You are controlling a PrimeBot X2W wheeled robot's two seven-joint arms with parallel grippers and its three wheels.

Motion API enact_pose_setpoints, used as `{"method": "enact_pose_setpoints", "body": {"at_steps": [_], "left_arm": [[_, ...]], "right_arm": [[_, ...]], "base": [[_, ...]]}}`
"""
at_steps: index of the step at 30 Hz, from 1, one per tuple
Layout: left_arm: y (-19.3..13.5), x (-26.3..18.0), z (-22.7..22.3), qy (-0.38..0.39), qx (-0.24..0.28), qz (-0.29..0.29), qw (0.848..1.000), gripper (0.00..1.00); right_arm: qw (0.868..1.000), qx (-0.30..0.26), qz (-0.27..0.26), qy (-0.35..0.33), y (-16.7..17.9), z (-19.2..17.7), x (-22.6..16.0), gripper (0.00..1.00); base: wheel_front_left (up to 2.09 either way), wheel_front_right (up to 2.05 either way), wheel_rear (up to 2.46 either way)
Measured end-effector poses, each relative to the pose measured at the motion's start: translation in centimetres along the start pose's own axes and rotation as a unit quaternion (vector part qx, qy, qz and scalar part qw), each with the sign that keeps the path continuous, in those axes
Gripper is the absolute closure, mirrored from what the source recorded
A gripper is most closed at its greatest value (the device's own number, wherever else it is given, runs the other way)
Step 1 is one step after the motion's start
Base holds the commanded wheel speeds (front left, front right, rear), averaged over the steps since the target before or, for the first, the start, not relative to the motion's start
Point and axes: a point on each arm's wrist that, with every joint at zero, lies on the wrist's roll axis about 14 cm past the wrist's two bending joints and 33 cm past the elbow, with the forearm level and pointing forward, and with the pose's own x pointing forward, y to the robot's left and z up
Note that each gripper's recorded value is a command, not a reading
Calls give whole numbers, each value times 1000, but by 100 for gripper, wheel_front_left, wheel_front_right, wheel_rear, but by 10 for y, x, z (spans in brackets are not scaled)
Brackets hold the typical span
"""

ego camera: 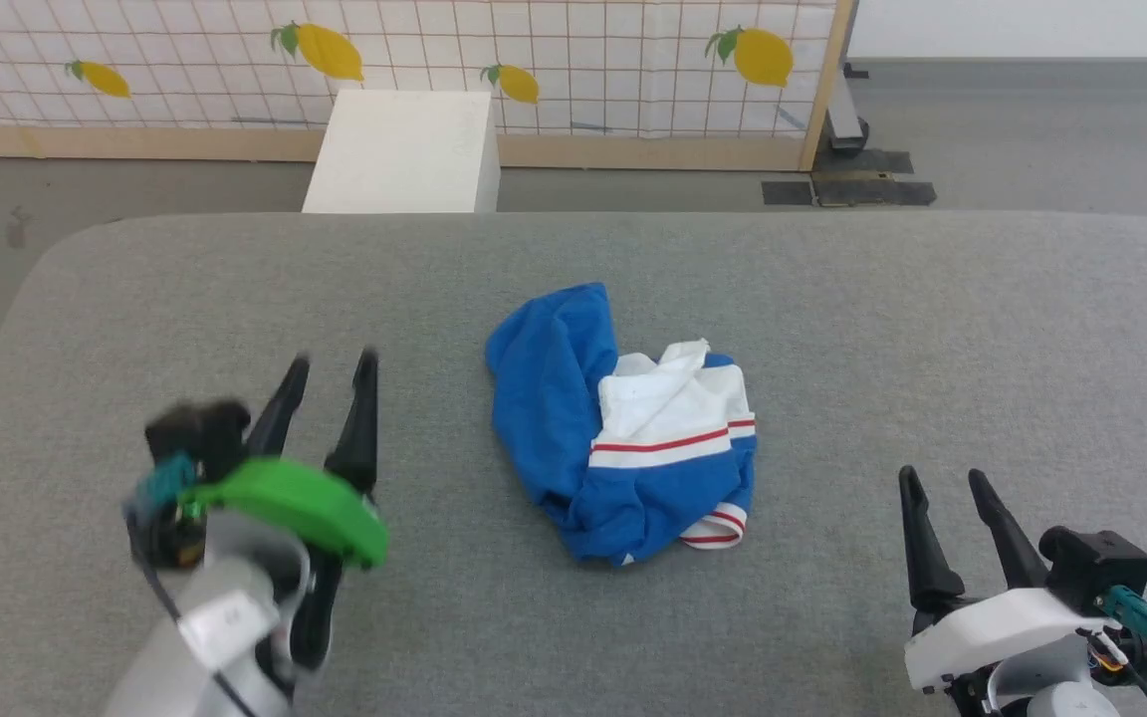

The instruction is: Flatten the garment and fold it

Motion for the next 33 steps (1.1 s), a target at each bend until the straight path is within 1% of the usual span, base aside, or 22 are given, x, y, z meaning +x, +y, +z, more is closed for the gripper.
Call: {"method": "enact_pose_setpoints", "body": {"at_steps": [4, 7, 10, 12, 17, 19, 21, 25, 28, 29, 30, 31, 33], "left_arm": [[19, -32, -18, 10, 29, 44, 999, 0], [21, -46, -18, -1, 26, 64, 998, 0], [22, -58, -30, 8, 21, 78, 997, 0], [23, -60, -34, 8, 13, 88, 996, 0], [28, -57, -39, 11, 9, 92, 996, 0], [29, -54, -41, 12, 11, 88, 996, 0], [32, -49, -40, 6, 3, 94, 996, 0], [44, -47, -40, 2, -4, 110, 994, 0], [54, -51, -45, 9, -1, 122, 992, 0], [57, -52, -46, 11, 0, 126, 992, 0], [60, -53, -47, 12, 1, 131, 991, 0], [62, -54, -48, 14, 2, 135, 991, 0], [65, -56, -50, 16, 5, 139, 990, 0]], "right_arm": [[999, 0, 5, 34, 4, -10, 0, 0], [997, -1, 11, 79, 7, -25, 1, 0], [991, -7, 21, 128, 14, -37, 11, 0], [987, -22, 37, 157, 24, -37, 28, 0], [974, -72, 82, 199, 59, -22, 80, 0], [963, -95, 92, 233, 69, -28, 97, 0], [952, -106, 97, 270, 73, -41, 104, 0], [925, -129, 109, 339, 80, -80, 105, 0], [912, -131, 122, 369, 88, -102, 103, 0], [907, -129, 128, 380, 91, -110, 101, 56], [906, -122, 133, 382, 96, -113, 101, 76], [907, -120, 137, 379, 98, -114, 102, 100], [911, -114, 145, 368, 104, -112, 105, 100]], "base": [[0, 0, 0], [0, 0, 0], [0, 0, 0], [0, 0, 0], [0, 0, 0], [0, 0, 0], [0, 0, 0], [0, 0, 0], [0, 0, 0], [0, 0, 0], [0, 0, 0], [0, 0, 0], [0, 0, 0]]}}
